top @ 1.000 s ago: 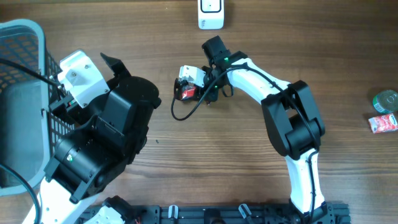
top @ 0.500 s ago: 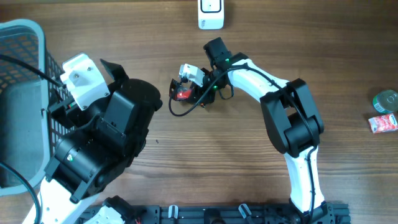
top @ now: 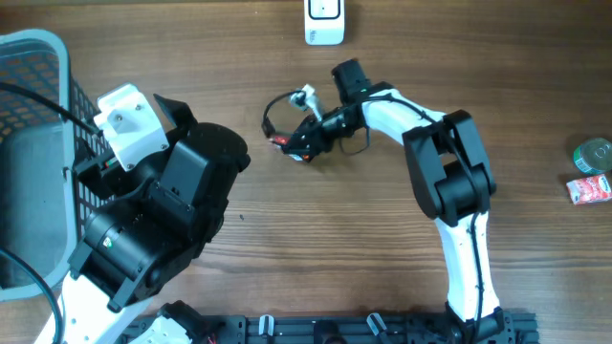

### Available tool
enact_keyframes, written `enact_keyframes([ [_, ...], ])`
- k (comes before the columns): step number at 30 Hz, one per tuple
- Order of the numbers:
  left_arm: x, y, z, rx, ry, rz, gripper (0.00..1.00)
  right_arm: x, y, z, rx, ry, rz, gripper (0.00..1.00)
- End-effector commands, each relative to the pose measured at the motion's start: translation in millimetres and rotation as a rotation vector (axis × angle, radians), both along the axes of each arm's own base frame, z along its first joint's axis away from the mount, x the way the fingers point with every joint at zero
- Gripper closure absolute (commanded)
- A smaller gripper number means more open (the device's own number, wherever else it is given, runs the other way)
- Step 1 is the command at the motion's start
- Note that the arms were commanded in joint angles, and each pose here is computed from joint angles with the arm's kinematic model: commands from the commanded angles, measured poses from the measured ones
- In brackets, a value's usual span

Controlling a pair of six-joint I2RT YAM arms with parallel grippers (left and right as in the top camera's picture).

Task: Scan the item barcode
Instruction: 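Raise the hex wrench package with the right gripper toward the scanner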

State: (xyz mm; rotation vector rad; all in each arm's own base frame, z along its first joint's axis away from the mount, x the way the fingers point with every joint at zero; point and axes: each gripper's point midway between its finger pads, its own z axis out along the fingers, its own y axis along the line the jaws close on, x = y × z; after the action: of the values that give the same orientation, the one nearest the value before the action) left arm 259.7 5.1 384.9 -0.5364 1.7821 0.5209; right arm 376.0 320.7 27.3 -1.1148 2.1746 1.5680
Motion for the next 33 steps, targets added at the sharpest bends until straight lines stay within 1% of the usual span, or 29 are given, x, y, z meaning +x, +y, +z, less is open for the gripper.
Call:
enact_keyframes([
  [1,-2.1,2.1,0.4,0.005,-0.002,0.012,0.00,10.6,-16.4,41.4,0.247,0.181,-0.015,0.66],
  [4,-1.6,0.7,-1.4,0.000,0.005,0.003,0.00,18.4,-32.9,73.3,0.405,0.242,0.014,0.66],
  [8,0.0,-3.2,-5.3,-0.020,0.020,-0.019,0.00,29.8,-38.0,76.7,0.374,0.341,-0.017,0.67],
  [16,0.3,-7.3,-12.2,-0.038,0.052,-0.048,0.00,46.0,-32.9,91.8,0.321,0.462,-0.028,0.69],
  [18,1.0,-10.9,-16.7,-0.063,0.065,-0.066,0.00,52.6,-31.0,102.5,0.287,0.539,-0.041,0.71],
  [21,1.5,-13.7,-19.7,-0.087,0.070,-0.078,0.00,58.0,-28.8,119.5,0.239,0.639,-0.060,0.71],
  [23,1.4,-13.6,-19.7,-0.096,0.064,-0.074,0.00,61.1,-27.7,133.8,0.228,0.648,-0.077,0.70],
  [26,1.4,-13.7,-19.9,-0.117,0.050,-0.066,0.00,58.5,-28.7,155.5,0.201,0.698,-0.096,0.72],
  [28,1.3,-14.4,-21.0,-0.129,0.049,-0.067,0.00,59.8,-28.3,169.8,0.234,0.676,-0.124,0.69],
  [31,1.3,-14.9,-21.5,-0.131,0.051,-0.069,0.00,58.2,-31.0,176.0,0.238,0.675,-0.129,0.69],
  [33,1.5,-16.1,-22.5,-0.136,0.056,-0.075,0.00,59.0,-30.6,171.3,0.212,0.733,-0.135,0.74],
])
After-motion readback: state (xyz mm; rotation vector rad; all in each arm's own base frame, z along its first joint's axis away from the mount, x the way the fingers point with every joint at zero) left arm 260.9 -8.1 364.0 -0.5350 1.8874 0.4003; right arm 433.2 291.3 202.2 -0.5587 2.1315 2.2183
